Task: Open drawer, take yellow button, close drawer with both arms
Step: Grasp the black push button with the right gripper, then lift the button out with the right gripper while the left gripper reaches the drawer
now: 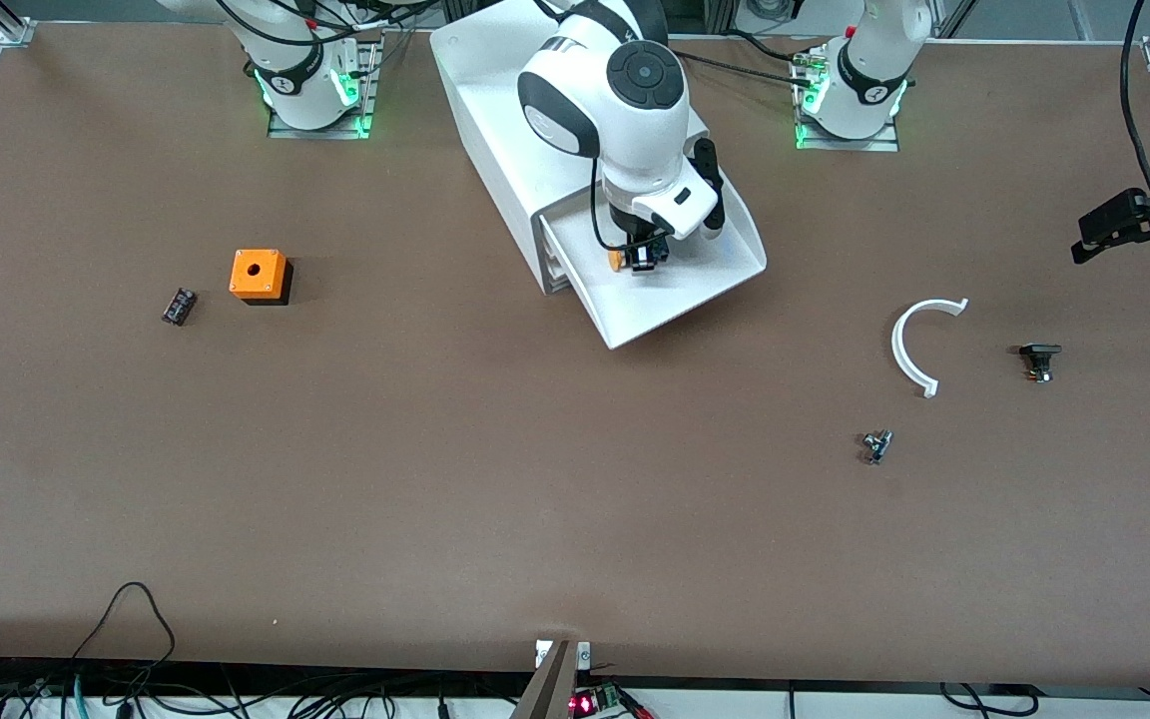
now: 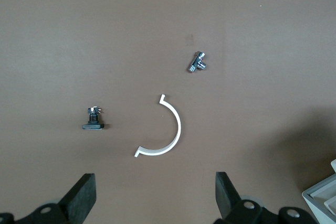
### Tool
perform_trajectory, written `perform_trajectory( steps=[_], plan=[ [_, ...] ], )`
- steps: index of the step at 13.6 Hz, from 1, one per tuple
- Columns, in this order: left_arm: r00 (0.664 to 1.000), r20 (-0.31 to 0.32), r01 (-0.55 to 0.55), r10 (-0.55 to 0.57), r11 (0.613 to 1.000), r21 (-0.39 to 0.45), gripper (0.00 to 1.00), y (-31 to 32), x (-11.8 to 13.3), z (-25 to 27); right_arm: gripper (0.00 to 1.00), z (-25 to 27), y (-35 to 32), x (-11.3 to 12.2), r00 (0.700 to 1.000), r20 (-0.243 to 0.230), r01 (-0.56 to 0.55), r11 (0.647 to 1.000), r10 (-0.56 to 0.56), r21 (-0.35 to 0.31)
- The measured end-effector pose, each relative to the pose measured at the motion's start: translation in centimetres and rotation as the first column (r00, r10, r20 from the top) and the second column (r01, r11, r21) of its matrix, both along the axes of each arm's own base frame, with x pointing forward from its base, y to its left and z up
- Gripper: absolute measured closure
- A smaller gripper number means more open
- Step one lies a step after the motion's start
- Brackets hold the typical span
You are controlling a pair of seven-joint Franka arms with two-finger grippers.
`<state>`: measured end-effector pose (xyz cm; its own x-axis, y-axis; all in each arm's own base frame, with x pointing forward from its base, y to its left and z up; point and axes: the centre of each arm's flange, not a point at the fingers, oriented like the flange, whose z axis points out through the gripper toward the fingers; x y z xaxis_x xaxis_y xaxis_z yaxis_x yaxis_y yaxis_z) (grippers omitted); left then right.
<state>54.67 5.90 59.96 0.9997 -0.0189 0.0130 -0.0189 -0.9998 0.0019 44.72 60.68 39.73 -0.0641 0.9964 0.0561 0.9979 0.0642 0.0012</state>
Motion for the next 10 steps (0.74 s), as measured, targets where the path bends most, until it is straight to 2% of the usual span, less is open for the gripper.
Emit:
perform_trajectory(
  steps=[2, 7, 10],
  plan=[
    [1.0, 0.002, 0.006, -0.006, 1.0, 0.0, 0.0, -0.3, 0.1, 0.1, 0.56, 0.0, 0.2, -0.2, 1.0, 0.003, -0.004, 1.0, 0.004, -0.001],
    [0.999, 0.023, 0.045, -0.045, 0.999, 0.003, 0.0, -2.5, 0.6, 0.2, 0.56, 0.3, 0.6, -0.7, 1.0, 0.009, -0.014, 1.0, 0.014, 0.002],
    [0.999, 0.029, 0.045, -0.045, 0.999, 0.003, 0.0, -2.5, 0.8, 0.0, 0.56, 2.9, 0.1, 0.5, 0.999, 0.046, 0.003, 0.999, -0.005, 0.036]
  ],
)
